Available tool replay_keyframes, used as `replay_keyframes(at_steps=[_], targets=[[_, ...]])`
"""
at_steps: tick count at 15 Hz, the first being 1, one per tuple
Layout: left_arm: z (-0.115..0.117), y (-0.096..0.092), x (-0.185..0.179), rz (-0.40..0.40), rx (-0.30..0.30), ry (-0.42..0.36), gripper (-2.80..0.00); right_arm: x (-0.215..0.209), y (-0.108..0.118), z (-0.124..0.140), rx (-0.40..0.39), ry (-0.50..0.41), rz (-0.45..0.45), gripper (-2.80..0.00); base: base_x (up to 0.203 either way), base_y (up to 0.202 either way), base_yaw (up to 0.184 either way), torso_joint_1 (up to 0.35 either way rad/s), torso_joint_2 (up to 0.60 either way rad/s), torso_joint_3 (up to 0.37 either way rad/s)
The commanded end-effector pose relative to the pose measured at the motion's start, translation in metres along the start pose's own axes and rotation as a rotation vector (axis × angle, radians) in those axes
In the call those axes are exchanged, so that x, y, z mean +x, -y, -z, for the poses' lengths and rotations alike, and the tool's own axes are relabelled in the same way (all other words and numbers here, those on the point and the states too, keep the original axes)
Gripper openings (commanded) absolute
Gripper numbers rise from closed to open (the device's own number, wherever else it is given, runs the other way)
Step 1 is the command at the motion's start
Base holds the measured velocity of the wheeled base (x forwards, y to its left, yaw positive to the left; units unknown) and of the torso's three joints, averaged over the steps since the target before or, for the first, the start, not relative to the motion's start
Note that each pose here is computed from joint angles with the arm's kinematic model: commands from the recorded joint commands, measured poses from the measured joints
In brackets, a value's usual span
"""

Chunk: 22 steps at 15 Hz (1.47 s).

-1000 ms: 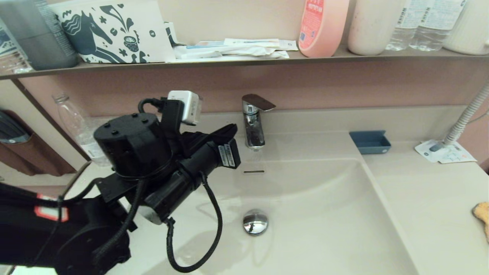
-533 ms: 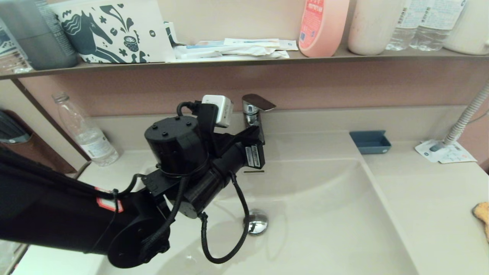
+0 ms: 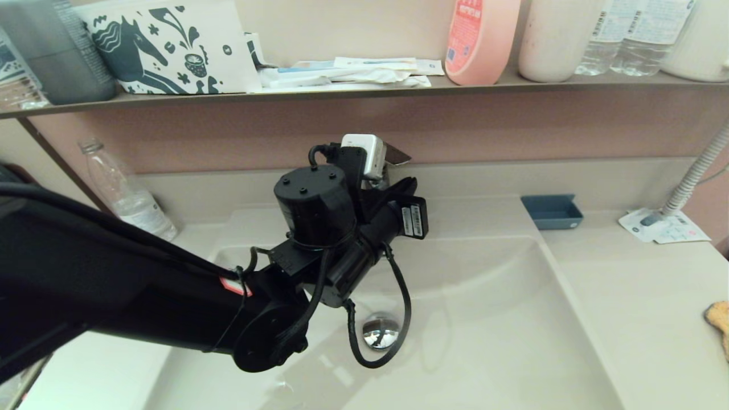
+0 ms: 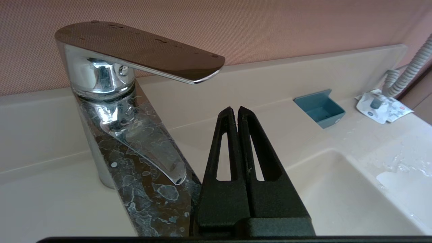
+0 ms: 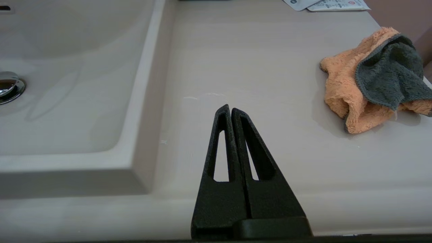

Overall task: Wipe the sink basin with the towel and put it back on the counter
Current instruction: Turn on the faucet

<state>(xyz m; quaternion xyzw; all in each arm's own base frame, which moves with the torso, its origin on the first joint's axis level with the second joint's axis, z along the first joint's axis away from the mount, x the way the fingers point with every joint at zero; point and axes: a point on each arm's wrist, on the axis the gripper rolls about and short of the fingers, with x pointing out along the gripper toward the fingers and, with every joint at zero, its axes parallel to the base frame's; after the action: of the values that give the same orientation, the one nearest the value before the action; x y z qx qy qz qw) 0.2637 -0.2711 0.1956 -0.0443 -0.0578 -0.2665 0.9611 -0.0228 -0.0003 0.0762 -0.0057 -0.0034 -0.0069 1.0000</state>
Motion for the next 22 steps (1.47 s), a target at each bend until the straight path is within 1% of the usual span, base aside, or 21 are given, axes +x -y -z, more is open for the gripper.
replay_keyframes(at_steps=[1,4,8,10,11,12,13,16,18,21,22], targets=[[0.005,0.003,0.010,0.001,0.003,0.007,-2.80,0.000,0.000,0.000,-0.001,0.001,0.000,-2.80,0.000,0.000,0.000,0.000,0.00,0.000],[-0.001,0.005,0.019,-0.001,-0.002,0.044,-2.80,0.000,0.000,0.000,-0.001,0.001,0.000,-2.80,0.000,0.000,0.000,0.000,0.00,0.000],[0.002,0.006,0.023,-0.003,-0.001,0.040,-2.80,0.000,0.000,0.000,-0.001,0.001,0.000,-2.80,0.000,0.000,0.000,0.000,0.00,0.000],[0.015,0.006,0.016,-0.002,0.011,-0.009,-2.80,0.000,0.000,0.000,-0.001,0.001,0.000,-2.80,0.000,0.000,0.000,0.000,0.00,0.000],[0.019,0.008,0.012,-0.003,0.012,-0.015,-2.80,0.000,0.000,0.000,-0.001,0.001,0.000,-2.80,0.000,0.000,0.000,0.000,0.00,0.000],[0.017,0.007,0.010,-0.014,0.010,0.003,-2.80,0.000,0.000,0.000,-0.001,0.001,0.000,-2.80,0.000,0.000,0.000,0.000,0.00,0.000],[0.017,0.006,0.006,-0.027,0.019,-0.001,-2.80,0.000,0.000,0.000,-0.001,0.001,0.000,-2.80,0.000,0.000,0.000,0.000,0.00,0.000],[0.030,0.010,-0.010,-0.029,0.041,-0.062,-2.80,0.000,0.000,0.000,-0.001,0.001,0.000,-2.80,0.000,0.000,0.000,0.000,0.00,0.000],[0.025,0.010,-0.020,-0.050,0.042,-0.067,-2.80,0.000,0.000,0.000,-0.001,0.001,0.000,-2.80,0.000,0.000,0.000,0.000,0.00,0.000],[0.019,0.017,-0.035,-0.077,0.044,-0.070,-2.80,0.000,0.000,0.000,-0.001,0.001,0.000,-2.80,0.000,0.000,0.000,0.000,0.00,0.000],[0.011,0.018,-0.039,-0.082,0.036,-0.052,-2.80,0.000,0.000,0.000,-0.001,0.001,0.000,-2.80,0.000,0.000,0.000,0.000,0.00,0.000]])
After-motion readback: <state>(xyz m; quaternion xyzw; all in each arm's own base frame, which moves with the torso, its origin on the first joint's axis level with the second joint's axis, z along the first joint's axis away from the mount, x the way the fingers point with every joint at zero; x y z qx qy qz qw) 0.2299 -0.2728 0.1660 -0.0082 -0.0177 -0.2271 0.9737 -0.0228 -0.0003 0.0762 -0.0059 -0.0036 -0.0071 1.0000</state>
